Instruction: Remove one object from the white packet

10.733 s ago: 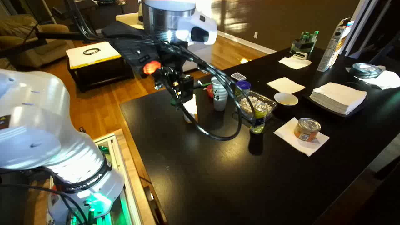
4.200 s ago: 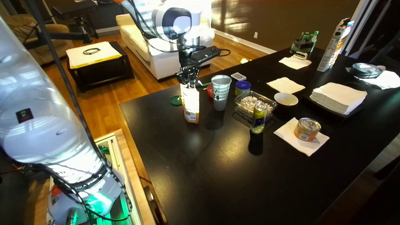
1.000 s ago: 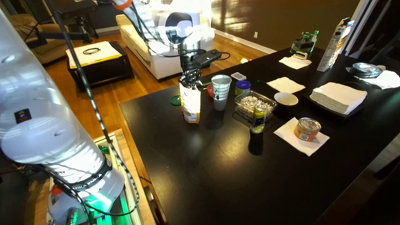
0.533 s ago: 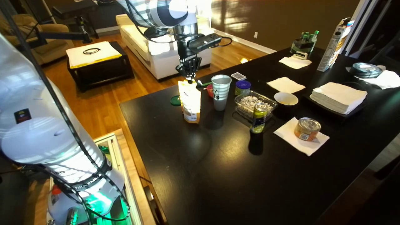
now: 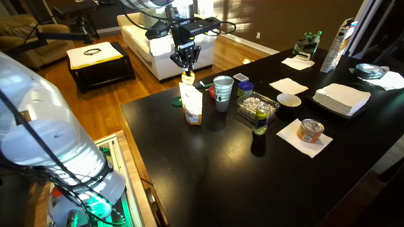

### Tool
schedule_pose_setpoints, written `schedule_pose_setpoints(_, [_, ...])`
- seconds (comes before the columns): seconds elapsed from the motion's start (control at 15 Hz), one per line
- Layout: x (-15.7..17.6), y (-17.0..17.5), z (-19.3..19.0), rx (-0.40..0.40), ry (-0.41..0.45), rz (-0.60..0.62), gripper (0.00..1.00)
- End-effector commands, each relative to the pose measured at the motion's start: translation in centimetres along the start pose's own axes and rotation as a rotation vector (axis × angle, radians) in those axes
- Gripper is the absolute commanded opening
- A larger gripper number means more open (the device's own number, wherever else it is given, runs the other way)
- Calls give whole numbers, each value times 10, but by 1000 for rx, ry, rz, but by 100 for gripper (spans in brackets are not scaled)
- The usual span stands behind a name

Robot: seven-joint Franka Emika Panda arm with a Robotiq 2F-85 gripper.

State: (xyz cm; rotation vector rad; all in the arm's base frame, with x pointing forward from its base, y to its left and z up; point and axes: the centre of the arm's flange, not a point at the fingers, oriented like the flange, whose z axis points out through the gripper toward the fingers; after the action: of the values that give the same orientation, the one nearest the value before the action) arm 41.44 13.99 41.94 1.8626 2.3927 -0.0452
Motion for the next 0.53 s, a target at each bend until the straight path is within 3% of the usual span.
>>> schedule_pose_setpoints(0.0, [-29, -45, -17, 32, 18, 189, 2])
schedule_pose_setpoints(0.47, [-84, -59, 64, 134, 73, 551, 3])
